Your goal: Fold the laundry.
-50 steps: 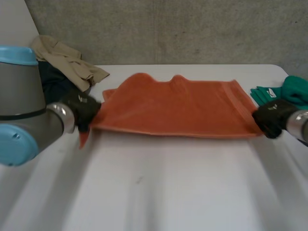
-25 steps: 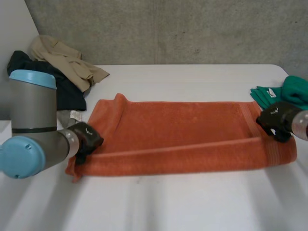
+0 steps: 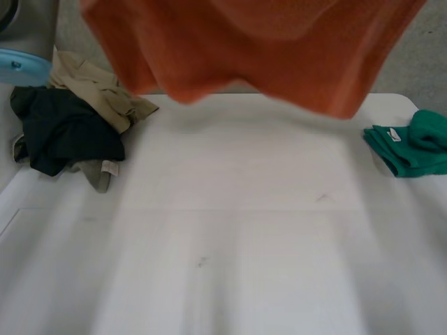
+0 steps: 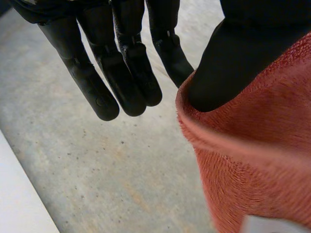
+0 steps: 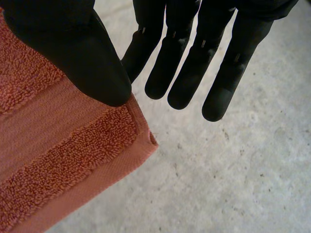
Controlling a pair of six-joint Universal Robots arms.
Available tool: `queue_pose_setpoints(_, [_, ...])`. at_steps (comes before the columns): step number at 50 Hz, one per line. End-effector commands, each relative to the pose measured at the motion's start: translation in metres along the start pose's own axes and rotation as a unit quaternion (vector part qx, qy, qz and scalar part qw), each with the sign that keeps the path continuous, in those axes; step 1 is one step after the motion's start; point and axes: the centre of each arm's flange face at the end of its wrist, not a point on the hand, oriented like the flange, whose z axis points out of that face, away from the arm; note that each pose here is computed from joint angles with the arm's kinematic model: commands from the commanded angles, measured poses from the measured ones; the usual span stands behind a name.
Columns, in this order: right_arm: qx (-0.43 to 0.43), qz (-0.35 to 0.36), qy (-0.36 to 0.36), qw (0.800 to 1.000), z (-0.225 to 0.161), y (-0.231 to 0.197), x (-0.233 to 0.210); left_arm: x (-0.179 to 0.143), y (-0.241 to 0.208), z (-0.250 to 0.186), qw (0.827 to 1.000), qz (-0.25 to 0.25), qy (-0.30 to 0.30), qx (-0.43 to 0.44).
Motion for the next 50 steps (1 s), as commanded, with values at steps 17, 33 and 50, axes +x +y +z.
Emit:
queue_pose_setpoints(17, [-0.296,-0.008,-0.24,0.925,-0.152,0.123,-0.078,0.066,0.191,-0.135,0.935,0.021,0.195,-0.294])
queue_pose_setpoints(33, [-0.447,-0.155,-0.379,0.795,-0.226,0.081,-0.01,0.04,0.141,-0.245,0.8,0.134,0.362,-0.46])
queue_pose_setpoints(50, [-0.442,-0.179,-0.435,0.764,-0.24,0.07,0.004,0.035,0.103,-0.241,0.775,0.161,0.401,-0.462])
